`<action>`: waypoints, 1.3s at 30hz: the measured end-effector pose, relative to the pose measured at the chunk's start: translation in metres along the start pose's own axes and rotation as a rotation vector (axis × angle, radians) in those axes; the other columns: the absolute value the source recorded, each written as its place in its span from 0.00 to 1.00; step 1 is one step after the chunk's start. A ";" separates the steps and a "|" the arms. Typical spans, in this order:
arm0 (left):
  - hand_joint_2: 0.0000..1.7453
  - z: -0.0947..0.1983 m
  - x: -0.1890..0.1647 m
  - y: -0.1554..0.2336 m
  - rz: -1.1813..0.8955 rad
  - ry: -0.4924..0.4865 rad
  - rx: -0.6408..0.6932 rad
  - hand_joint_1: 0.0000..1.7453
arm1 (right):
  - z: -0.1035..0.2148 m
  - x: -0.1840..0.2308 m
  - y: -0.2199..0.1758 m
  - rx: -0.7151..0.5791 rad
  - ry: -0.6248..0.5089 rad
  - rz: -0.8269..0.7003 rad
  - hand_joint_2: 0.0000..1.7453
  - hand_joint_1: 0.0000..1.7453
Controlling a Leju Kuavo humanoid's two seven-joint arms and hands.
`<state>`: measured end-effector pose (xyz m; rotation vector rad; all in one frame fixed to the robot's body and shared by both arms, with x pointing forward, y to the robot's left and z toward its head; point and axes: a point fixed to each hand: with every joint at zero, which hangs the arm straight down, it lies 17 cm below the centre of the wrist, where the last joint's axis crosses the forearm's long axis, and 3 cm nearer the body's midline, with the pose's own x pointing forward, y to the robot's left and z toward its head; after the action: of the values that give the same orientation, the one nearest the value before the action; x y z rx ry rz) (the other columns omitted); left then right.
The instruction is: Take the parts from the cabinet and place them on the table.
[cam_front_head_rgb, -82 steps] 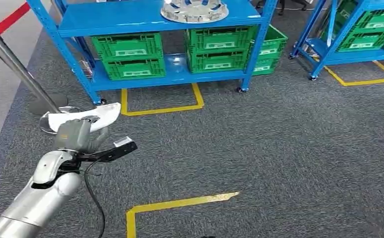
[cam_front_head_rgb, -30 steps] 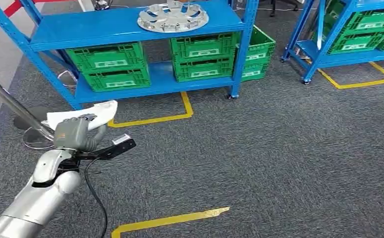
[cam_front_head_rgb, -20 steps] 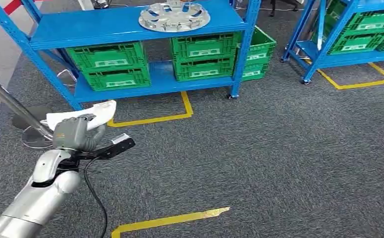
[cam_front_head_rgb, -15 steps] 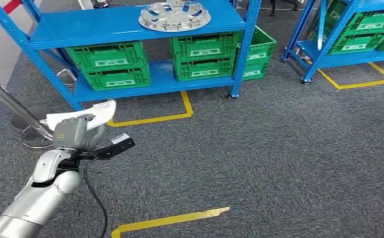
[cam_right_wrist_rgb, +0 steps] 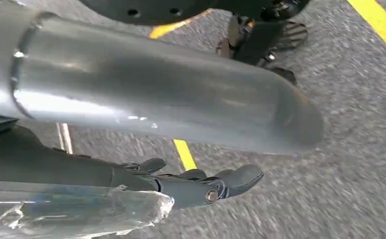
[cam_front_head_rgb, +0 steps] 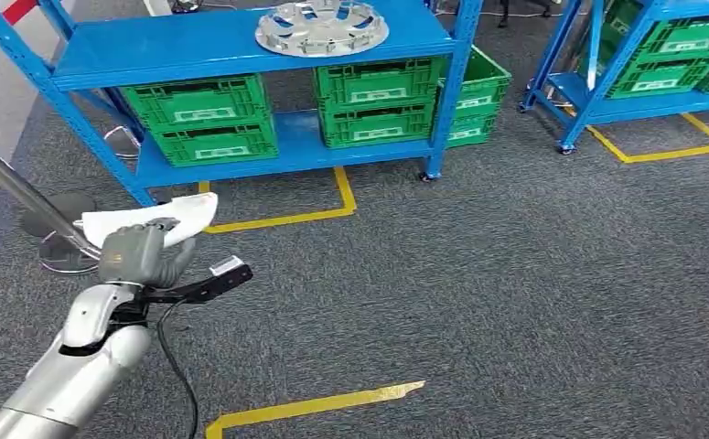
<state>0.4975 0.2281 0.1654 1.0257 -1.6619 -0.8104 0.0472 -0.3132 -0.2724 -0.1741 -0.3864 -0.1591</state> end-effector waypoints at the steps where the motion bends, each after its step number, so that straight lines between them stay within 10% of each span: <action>1: 1.00 0.002 0.002 0.000 0.002 -0.002 0.000 1.00 | 0.000 0.001 -0.002 -0.003 -0.004 0.001 0.00 0.00; 39: 1.00 0.028 0.026 -0.010 0.014 -0.051 -0.030 1.00 | -0.005 0.012 -0.005 -0.044 -0.011 0.055 0.00 0.00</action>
<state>0.4687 0.2017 0.1587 0.9789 -1.6932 -0.8558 0.0587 -0.3209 -0.2720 -0.2286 -0.3884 -0.1128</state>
